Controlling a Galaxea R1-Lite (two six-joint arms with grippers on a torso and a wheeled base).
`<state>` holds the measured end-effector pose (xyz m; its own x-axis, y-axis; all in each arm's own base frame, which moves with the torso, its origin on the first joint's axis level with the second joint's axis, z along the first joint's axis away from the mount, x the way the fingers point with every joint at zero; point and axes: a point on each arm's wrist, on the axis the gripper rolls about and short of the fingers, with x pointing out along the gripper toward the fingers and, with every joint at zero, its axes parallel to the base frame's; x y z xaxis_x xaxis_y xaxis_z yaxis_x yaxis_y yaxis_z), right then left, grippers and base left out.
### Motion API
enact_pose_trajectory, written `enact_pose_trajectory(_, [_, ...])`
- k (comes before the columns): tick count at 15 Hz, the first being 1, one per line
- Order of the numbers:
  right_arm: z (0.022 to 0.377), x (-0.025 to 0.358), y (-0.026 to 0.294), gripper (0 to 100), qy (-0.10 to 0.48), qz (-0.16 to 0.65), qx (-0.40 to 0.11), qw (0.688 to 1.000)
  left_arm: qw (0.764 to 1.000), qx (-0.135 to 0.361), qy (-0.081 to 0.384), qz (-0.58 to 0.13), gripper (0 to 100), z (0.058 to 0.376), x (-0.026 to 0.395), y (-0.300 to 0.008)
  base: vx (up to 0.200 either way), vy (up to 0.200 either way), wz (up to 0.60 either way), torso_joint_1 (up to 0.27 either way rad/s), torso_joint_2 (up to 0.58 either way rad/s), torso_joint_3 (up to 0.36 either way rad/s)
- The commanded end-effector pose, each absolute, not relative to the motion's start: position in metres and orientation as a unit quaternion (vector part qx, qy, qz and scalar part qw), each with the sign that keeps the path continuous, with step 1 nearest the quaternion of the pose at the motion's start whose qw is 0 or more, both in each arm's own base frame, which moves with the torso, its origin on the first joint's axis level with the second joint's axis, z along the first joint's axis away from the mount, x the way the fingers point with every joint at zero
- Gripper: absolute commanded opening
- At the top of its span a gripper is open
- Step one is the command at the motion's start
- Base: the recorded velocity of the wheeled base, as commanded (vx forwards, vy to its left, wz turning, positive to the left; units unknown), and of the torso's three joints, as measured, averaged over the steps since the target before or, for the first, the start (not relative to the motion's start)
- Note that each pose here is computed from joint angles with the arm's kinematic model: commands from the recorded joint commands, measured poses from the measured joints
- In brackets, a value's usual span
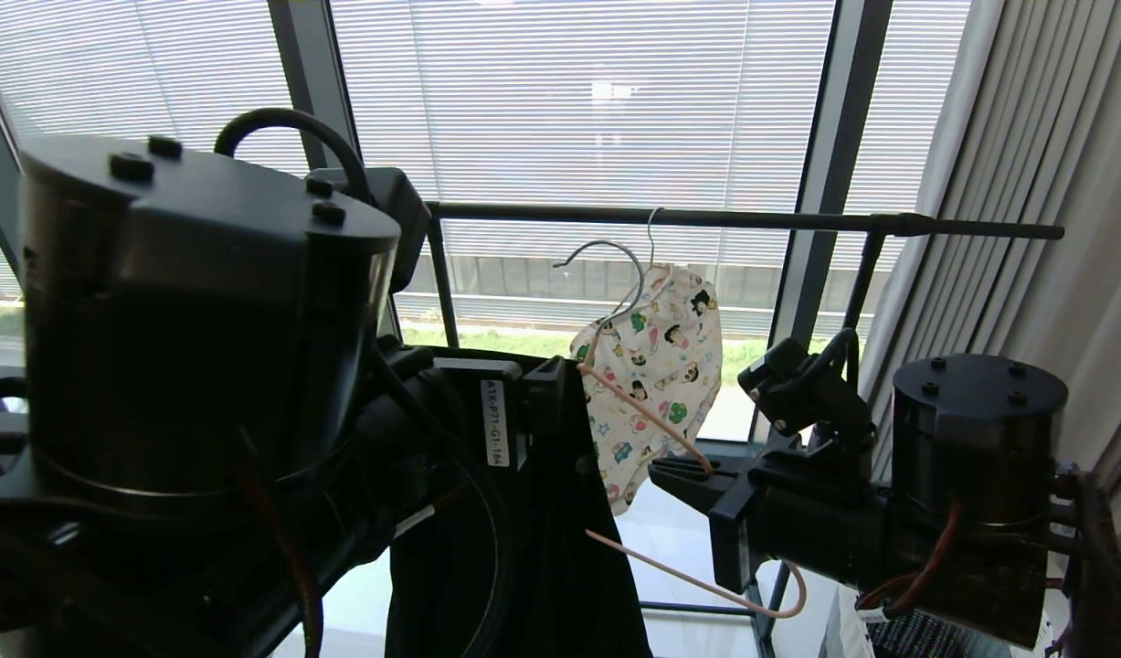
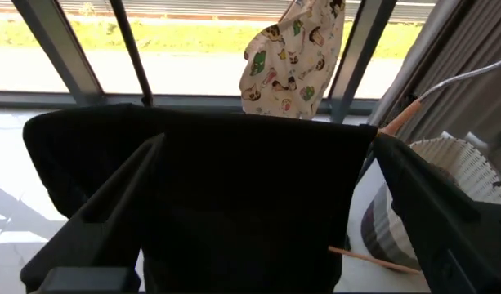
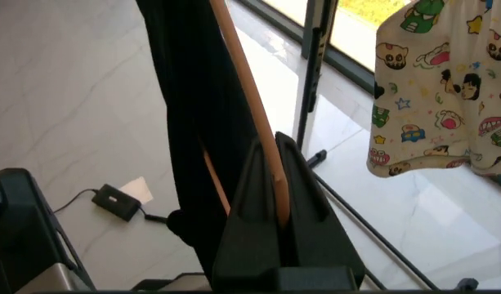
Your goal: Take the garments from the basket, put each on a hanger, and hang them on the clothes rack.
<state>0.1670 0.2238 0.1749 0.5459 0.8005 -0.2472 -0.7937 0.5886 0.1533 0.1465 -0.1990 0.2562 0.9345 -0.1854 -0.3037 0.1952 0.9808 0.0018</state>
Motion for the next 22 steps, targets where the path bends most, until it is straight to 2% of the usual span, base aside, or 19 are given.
enact_pose_trajectory(1, [0.173, 0.167, 0.219, 0, 0.139, 0.45, 0.007, 0.882, 0.984, 0.041, 0.141, -0.105, 100, 0.26, 0.131, -0.176, 0.0, 0.0, 0.0, 0.0, 0.0, 0.0])
enact_pose_trajectory(4, [0.165, 0.163, 0.203, 0, 0.125, 0.454, -0.04, 0.881, 0.973, 0.131, 0.14, -0.126, 100, 0.243, 0.11, -0.126, 0.0, 0.0, 0.0, 0.0, 0.0, 0.0])
enact_pose_trajectory(6, [0.161, 0.155, 0.195, 0, 0.13, 0.481, -0.05, 0.866, 0.96, 0.169, 0.135, -0.18, 100, 0.232, 0.095, -0.1, 0.0, 0.0, 0.0, 0.0, 0.0, 0.0])
enact_pose_trajectory(8, [0.155, 0.147, 0.187, 0, 0.124, 0.513, -0.079, 0.845, 0.929, 0.218, 0.123, -0.272, 100, 0.215, 0.078, -0.079, 0.0, 0.0, 0.0, 0.0, 0.0, 0.0])
enact_pose_trajectory(9, [0.153, 0.146, 0.186, 0, 0.12, 0.526, -0.09, 0.837, 0.92, 0.23, 0.119, -0.293, 100, 0.211, 0.075, -0.076, 0.0, 0.0, 0.0, 0.0, 0.0, 0.0])
enact_pose_trajectory(11, [0.147, 0.141, 0.184, 0, 0.1, 0.565, -0.136, 0.808, 0.876, 0.253, 0.111, -0.395, 100, 0.198, 0.07, -0.078, 0.0, 0.0, 0.0, 0.0, 0.0, 0.0])
enact_pose_trajectory(13, [0.145, 0.138, 0.187, 0, 0.093, 0.578, -0.15, 0.797, 0.848, 0.266, 0.127, -0.44, 100, 0.189, 0.073, -0.085, 0.0, 0.0, 0.0, 0.0, 0.0, 0.0])
enact_pose_trajectory(18, [0.147, 0.128, 0.194, 0, 0.077, 0.597, -0.162, 0.782, 0.839, 0.273, 0.154, -0.444, 100, 0.171, 0.101, -0.117, 0.0, 0.0, 0.0, 0.0, 0.0, 0.0])
enact_pose_trajectory(21, [0.148, 0.126, 0.194, 0, 0.074, 0.6, -0.161, 0.78, 0.824, 0.275, 0.172, -0.464, 100, 0.16, 0.1, -0.117, 0.0, 0.0, 0.0, 0.0, 0.0, 0.0])
enact_pose_trajectory(22, [0.148, 0.126, 0.194, 0, 0.074, 0.599, -0.161, 0.781, 0.822, 0.273, 0.173, -0.469, 0, 0.16, 0.099, -0.117, 0.0, 0.0, 0.0, 0.0, 0.0, 0.0])
